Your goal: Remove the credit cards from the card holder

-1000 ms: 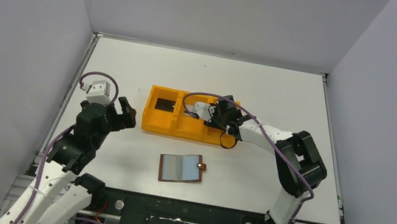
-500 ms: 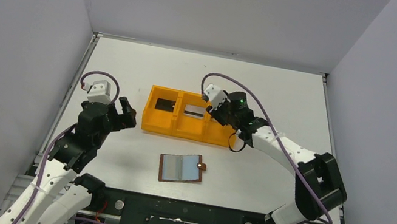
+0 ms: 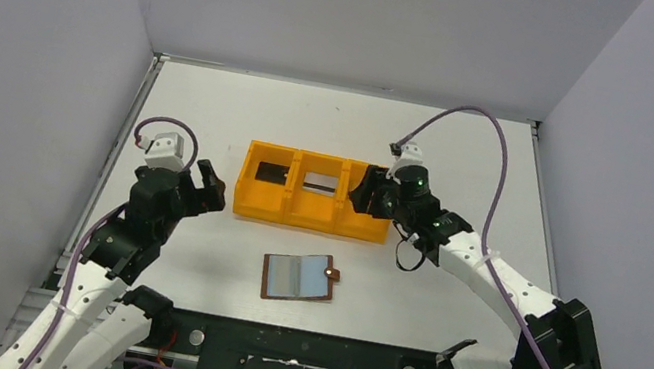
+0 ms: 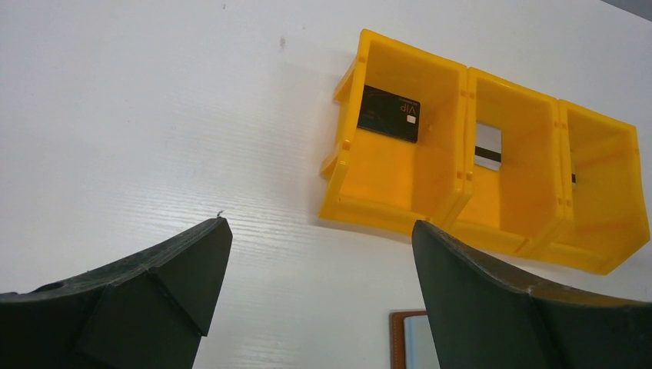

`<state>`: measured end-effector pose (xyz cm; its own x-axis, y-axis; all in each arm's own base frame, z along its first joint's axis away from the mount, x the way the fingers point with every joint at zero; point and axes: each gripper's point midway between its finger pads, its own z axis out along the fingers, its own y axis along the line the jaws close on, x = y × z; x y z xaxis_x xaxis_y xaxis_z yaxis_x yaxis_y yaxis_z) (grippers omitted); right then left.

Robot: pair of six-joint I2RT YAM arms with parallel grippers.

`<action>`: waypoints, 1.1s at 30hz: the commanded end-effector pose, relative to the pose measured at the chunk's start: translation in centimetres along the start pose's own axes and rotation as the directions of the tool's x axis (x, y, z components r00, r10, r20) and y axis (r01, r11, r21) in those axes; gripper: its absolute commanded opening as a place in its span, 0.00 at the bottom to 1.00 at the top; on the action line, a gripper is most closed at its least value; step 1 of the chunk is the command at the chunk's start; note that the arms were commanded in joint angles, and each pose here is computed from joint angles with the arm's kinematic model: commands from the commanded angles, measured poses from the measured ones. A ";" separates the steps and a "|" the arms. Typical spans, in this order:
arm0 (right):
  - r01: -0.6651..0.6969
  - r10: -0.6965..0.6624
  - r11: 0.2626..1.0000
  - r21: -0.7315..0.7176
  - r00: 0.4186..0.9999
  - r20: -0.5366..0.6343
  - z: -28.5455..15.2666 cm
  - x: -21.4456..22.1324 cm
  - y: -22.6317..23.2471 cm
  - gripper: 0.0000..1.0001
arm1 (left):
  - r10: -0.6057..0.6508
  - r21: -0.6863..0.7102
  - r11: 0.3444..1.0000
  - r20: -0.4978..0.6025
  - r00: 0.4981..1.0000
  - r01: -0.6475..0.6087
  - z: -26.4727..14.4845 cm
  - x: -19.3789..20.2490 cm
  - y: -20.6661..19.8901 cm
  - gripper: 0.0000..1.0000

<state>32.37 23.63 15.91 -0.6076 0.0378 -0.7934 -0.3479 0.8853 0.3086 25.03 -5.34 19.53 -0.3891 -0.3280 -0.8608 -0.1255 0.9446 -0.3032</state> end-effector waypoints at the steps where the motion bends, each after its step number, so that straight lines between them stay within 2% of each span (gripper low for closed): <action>1: -0.242 0.245 0.966 -0.091 0.969 0.029 -2.0 0.7 3.6 0.54 | -0.011 0.026 1.000 0.031 0.999 0.010 0.0 -1.1 -0.7 0.89; 6: -0.167 0.163 0.984 0.065 0.985 0.053 -2.7 2.8 5.7 0.56 | -0.008 0.028 1.000 0.024 1.000 0.007 0.2 -1.0 -0.7 0.90; 12: -0.148 0.150 0.971 0.187 0.989 0.000 -2.4 7.1 6.5 0.56 | -0.013 0.023 1.000 0.028 1.000 0.012 0.0 -1.0 -0.6 0.90; 17: -0.109 0.123 0.980 0.167 0.990 -0.072 -1.3 10.6 9.2 0.54 | -0.015 0.015 1.000 0.020 1.000 0.014 0.1 -0.3 -0.2 0.90; 26: 0.001 0.016 0.996 0.093 0.981 -0.192 0.6 14.0 13.7 0.45 | -0.021 0.008 1.000 0.022 1.000 0.021 -0.1 -0.3 0.0 0.90; 29: 0.025 -0.001 0.995 0.095 0.971 -0.241 1.2 15.7 14.3 0.40 | -0.026 0.007 1.000 0.024 0.999 0.025 -0.3 -0.3 0.1 0.90; 33: 0.085 -0.049 0.990 0.117 0.957 -0.286 1.8 16.9 14.6 0.39 | -0.031 0.007 1.000 0.031 0.999 0.030 -0.4 -0.4 0.2 0.90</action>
<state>18.42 36.59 5.54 -0.7746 -0.1160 -0.6217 -0.2963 0.9350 0.1948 24.59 -5.29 18.94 -0.3968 -0.3380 -0.8534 -0.1278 0.9410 -0.3133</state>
